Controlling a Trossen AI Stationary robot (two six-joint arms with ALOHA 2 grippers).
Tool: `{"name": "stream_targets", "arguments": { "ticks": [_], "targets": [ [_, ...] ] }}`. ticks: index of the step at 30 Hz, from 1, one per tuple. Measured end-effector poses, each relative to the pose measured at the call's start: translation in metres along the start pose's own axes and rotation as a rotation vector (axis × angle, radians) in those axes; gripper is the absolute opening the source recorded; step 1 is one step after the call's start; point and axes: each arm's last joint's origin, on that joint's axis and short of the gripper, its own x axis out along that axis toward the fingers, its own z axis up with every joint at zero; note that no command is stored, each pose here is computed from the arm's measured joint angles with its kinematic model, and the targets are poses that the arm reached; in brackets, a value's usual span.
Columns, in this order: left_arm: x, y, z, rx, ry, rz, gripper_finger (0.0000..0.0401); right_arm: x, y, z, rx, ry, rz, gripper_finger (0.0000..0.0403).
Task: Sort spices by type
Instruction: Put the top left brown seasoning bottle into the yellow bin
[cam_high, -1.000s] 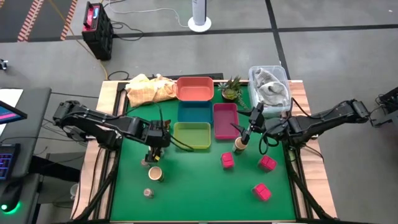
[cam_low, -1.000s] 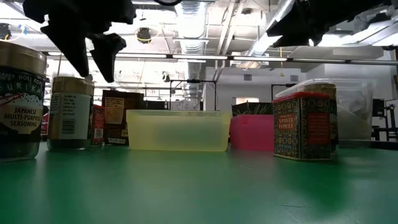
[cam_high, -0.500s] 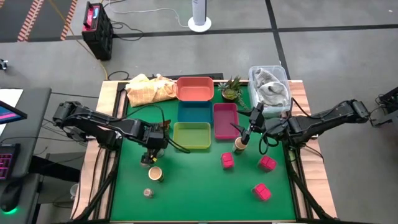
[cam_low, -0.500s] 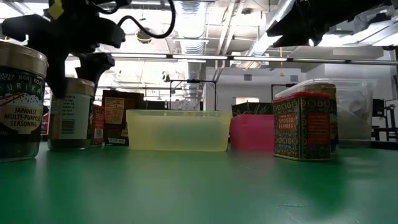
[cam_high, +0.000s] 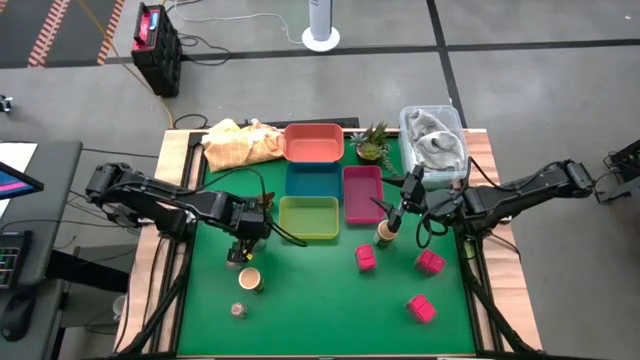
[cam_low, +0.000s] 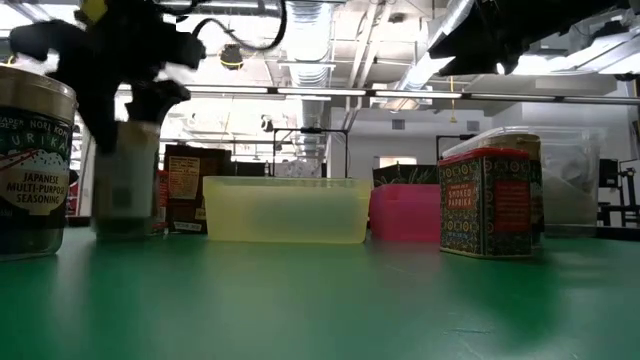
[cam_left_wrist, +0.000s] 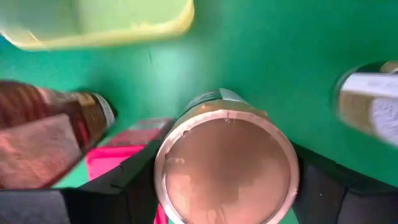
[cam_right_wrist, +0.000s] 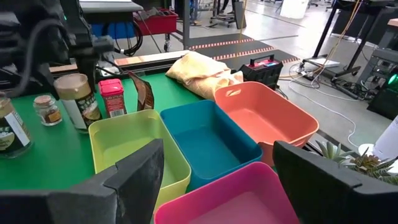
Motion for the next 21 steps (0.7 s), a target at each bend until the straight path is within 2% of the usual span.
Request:
{"name": "stream_targets", "arguments": {
  "ticks": [8,14,17,21],
  "targets": [
    [-0.042,0.011,0.022,-0.005,-0.119,-0.002,0.0267,0.002,-0.003,0.000,0.020,0.004,-0.020,0.0327],
    [-0.059,0.031,0.038,-0.031,-0.262,0.031,0.0267,0.004,-0.006,-0.002,0.057,0.023,-0.036,0.0327],
    [-0.052,0.044,0.048,-0.025,-0.271,0.041,0.0267,0.005,-0.008,-0.003,0.065,0.031,-0.046,0.0327],
    [-0.019,0.059,0.072,0.012,-0.203,0.002,0.0267,0.006,-0.009,-0.002,0.084,0.030,-0.057,0.0327]
  ]
}}
